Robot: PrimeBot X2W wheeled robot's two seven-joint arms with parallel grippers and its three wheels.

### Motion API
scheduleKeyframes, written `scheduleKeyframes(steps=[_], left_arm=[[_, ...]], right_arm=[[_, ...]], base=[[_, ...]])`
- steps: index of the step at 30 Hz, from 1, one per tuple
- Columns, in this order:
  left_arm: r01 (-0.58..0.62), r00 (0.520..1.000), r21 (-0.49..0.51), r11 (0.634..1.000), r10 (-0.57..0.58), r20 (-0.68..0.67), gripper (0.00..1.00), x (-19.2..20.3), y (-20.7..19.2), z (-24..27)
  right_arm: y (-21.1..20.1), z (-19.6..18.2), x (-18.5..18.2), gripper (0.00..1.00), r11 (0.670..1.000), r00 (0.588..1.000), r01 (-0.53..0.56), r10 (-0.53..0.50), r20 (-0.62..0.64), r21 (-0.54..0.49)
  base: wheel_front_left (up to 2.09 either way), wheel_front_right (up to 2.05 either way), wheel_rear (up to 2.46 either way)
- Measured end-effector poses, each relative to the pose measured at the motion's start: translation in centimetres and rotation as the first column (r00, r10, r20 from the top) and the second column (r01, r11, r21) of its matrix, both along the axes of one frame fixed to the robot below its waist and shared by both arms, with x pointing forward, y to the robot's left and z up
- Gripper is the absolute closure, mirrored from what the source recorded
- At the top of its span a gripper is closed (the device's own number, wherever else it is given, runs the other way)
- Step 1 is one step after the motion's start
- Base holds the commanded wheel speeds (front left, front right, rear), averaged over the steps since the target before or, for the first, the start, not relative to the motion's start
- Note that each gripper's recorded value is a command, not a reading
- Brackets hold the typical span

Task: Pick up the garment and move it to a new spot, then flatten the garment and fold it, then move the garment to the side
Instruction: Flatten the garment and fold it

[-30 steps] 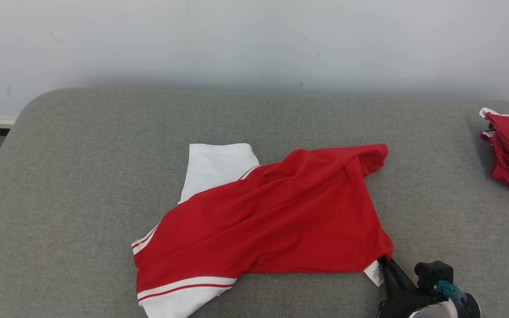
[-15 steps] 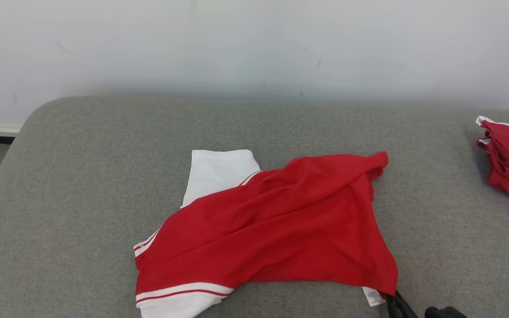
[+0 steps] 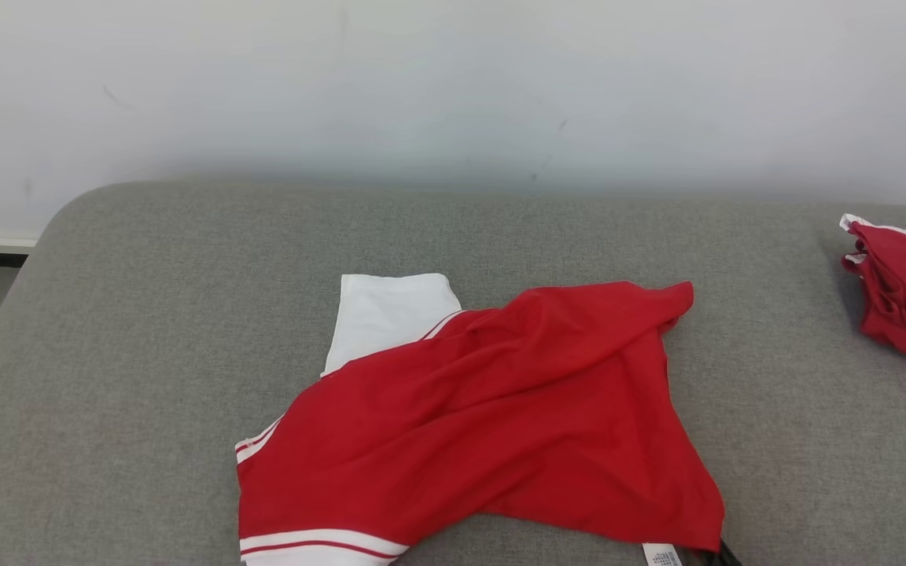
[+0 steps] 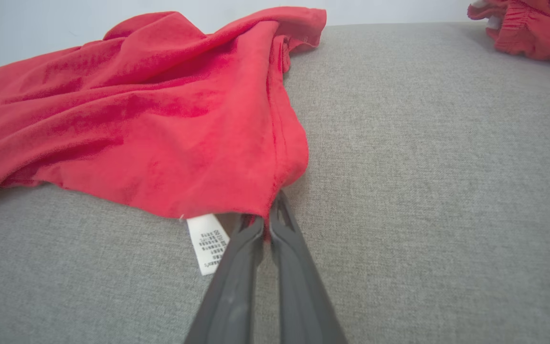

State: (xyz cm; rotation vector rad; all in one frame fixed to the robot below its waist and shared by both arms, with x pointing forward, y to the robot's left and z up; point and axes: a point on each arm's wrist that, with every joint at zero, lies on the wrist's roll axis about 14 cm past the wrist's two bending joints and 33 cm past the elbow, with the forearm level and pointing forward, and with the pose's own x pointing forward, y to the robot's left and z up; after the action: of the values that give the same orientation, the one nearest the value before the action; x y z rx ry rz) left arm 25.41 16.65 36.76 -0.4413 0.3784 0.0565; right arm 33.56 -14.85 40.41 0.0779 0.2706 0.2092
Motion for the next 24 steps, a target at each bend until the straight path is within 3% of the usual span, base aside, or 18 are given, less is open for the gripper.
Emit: scheduleKeyframes(steps=[1, 2, 3, 4, 5, 14, 24], left_arm=[[0.004, 1.0, -0.002, 1.0, -0.004, -0.008, 1.0, -0.2, 0.0, -0.2], [-0.003, 1.0, -0.003, 1.0, 0.003, -0.011, 1.0, -0.1, 0.2, -0.3], [-0.013, 1.0, 0.0, 1.0, 0.013, -0.01, 0.88, 0.0, 0.7, -0.3], [-0.022, 1.0, 0.008, 1.0, 0.022, -0.007, 0.04, 0.0, 1.3, -0.3], [-0.028, 1.0, 0.015, 1.0, 0.028, -0.007, 0.0, 0.0, 1.6, -0.3], [-0.03, 0.999, 0.024, 0.999, 0.03, -0.018, 0.0, -0.1, 1.8, -0.6], [-0.02, 0.999, 0.011, 1.0, 0.021, -0.048, 0.0, -0.6, 1.1, -1.4]], right_arm=[[0.0, -0.1, -0.1, 0.0, 1.0, 1.0, -0.001, 0.002, -0.005, 0.004], [0.0, 0.0, -0.1, 0.0, 1.0, 1.0, -0.002, 0.002, -0.004, 0.004], [0.0, 0.2, 0.0, 0.0, 1.0, 1.0, 0.001, -0.001, 0.006, 0.009], [-0.2, 0.6, 0.1, 0.0, 1.0, 1.0, 0.011, -0.011, 0.018, 0.016], [-0.4, 0.8, 0.2, 0.0, 1.0, 1.0, 0.016, -0.016, 0.026, 0.018], [-2.3, 0.4, -0.6, 0.0, 0.998, 0.998, 0.062, -0.062, 0.01, 0.026], [-1.9, 0.5, -0.9, 0.0, 0.997, 0.999, 0.033, -0.033, 0.001, 0.071]], base=[[0.0, 0.0, 0.0], [0.0, 0.0, 0.0], [0.0, 0.0, 0.0], [0.0, 0.0, 0.0], [0.0, 0.0, 0.0], [0.0, 0.0, 0.0], [0.0, 0.0, 0.0]])
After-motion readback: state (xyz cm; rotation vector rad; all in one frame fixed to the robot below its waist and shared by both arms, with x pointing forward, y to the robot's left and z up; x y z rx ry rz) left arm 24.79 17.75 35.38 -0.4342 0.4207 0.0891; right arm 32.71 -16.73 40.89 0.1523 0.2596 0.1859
